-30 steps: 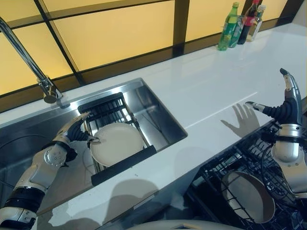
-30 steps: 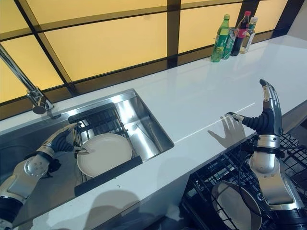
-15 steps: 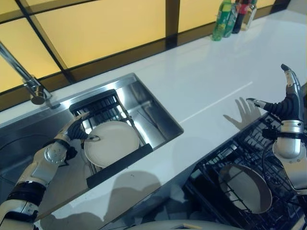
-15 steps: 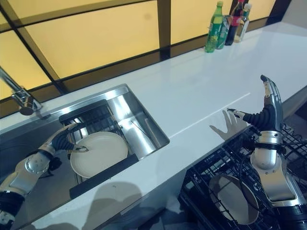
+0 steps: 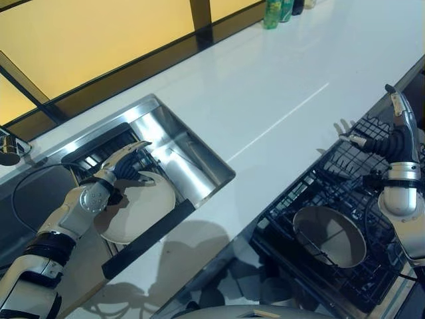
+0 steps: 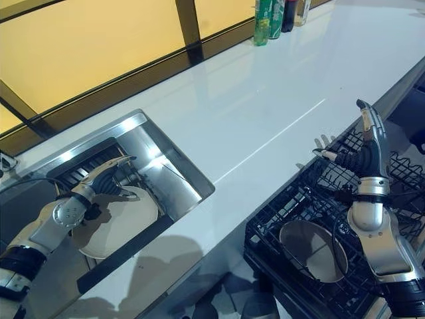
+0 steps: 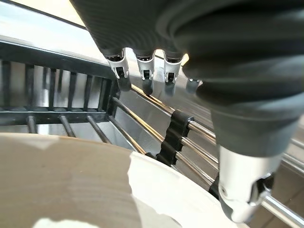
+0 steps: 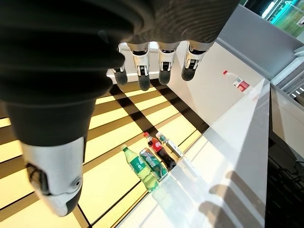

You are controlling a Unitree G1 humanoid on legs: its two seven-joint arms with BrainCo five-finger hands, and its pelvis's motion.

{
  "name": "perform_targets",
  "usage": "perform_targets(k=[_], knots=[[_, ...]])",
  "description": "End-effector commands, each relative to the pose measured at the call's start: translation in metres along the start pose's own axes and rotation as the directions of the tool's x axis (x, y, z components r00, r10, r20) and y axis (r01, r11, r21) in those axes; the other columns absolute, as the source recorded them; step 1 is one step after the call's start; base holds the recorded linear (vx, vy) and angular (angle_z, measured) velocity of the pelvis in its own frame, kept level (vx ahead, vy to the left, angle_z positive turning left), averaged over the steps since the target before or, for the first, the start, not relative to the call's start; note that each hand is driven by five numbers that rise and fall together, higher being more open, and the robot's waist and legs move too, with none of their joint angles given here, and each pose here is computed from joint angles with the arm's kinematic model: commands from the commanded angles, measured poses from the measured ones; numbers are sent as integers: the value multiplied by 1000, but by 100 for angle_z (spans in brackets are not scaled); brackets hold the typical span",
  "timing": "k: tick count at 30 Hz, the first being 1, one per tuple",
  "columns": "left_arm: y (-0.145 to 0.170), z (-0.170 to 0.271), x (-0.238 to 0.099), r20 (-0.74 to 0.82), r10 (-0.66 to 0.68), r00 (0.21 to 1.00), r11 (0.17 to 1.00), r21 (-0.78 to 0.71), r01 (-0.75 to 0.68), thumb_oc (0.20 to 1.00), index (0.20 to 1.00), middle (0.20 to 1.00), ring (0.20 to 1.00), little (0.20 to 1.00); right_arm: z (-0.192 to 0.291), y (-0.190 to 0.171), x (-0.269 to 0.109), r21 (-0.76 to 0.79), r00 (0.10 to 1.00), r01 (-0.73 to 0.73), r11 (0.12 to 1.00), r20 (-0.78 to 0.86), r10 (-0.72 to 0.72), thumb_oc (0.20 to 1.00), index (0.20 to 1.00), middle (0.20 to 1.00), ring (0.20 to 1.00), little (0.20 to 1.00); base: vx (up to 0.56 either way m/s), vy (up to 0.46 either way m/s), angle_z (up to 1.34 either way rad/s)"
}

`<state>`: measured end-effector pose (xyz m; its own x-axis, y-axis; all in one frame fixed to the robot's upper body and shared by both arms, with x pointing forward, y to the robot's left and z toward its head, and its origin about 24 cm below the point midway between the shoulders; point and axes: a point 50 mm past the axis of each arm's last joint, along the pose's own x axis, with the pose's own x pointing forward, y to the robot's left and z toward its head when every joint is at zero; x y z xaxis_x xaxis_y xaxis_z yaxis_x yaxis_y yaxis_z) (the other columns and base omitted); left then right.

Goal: Pick up plates and place into dishwasher.

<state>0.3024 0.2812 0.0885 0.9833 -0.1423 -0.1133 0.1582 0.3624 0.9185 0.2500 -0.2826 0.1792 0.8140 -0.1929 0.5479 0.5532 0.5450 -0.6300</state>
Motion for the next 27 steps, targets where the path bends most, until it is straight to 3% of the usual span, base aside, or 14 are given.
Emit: perform_targets(k=[1,11,27], knots=[[24,-23,-2,-133,2,991,991,136,16,1000,1000,1000,1000,1000,25,-11,23,32,990,44,999,133,-48,1000,1000,1000,1000,1000,0,0,0],[25,-63,-21,-376,21,926,984,174,49,1000,1000,1000,1000,1000,27,-15,26,34,989,52,998,135,-56,1000,1000,1000,1000,1000,0,0,0],[24,-78,-31,-511,64,857,993,119,-3,1000,1000,1000,1000,1000,31,-15,33,20,988,56,998,145,-59,1000,1000,1000,1000,1000,-28,24,7]])
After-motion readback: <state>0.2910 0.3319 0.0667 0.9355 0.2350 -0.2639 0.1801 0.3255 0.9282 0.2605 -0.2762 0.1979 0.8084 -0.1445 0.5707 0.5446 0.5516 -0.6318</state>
